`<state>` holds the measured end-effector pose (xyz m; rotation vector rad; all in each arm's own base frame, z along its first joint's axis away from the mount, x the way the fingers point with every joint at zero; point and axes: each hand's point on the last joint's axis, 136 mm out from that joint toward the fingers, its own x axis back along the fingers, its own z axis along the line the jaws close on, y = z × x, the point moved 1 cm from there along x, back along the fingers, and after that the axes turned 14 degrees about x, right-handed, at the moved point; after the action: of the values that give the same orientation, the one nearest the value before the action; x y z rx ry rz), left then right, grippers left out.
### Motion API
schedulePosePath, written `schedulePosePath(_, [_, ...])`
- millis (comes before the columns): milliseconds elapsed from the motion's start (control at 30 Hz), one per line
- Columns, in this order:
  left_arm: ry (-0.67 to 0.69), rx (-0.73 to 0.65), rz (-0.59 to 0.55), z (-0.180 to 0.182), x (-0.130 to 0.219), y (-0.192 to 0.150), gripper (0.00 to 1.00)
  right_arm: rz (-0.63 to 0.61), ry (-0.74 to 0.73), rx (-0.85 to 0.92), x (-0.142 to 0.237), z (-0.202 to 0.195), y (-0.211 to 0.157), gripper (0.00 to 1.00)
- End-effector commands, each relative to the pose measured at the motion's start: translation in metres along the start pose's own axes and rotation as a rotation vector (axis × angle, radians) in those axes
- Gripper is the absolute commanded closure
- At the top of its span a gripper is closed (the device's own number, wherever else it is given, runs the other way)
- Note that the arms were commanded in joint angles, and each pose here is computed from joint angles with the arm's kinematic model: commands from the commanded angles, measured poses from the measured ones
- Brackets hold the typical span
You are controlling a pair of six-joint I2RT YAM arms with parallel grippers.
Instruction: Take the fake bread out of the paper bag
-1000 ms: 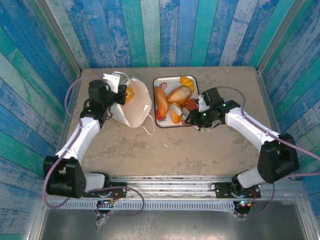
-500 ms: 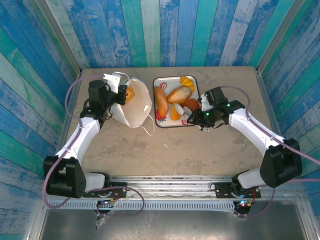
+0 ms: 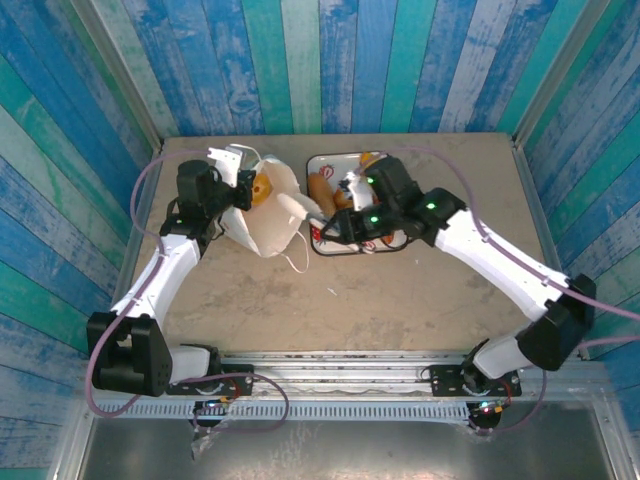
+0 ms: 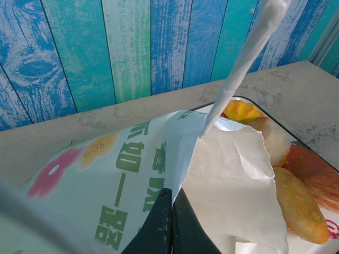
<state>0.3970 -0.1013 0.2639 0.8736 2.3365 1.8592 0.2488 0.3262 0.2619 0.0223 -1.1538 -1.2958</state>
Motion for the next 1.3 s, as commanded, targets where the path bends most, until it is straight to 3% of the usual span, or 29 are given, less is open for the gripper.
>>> schedulePosePath(0, [-0.04, -0.021, -0.064, -0.012, 0.012, 0.017, 1.0, 0.067, -0.008, 0.003, -0.035, 0.001, 0.002, 0.54])
schedulePosePath(167, [-0.07, -0.027, -0.067, -0.018, 0.013, 0.02, 1.0, 0.129, -0.057, 0.026, -0.081, -0.002, 0.01, 0.55])
schedulePosePath(367, [-0.147, -0.081, -0.075, -0.031, 0.016, 0.022, 1.0, 0.153, -0.19, 0.058, -0.111, -0.012, 0.024, 0.53])
schedulePosePath(500, [-0.197, -0.119, -0.07, -0.04, 0.018, 0.02, 1.0, 0.156, -0.29, 0.069, -0.116, -0.026, 0.033, 0.52])
schedulePosePath(967, [-0.199, -0.116, -0.041, -0.039, 0.015, 0.018, 1.0, 0.183, -0.302, 0.077, -0.15, -0.036, 0.042, 0.52])
schedulePosePath(1267, [-0.215, -0.122, -0.037, -0.042, 0.016, 0.02, 1.0, 0.121, -0.371, 0.088, -0.16, -0.048, 0.058, 0.56])
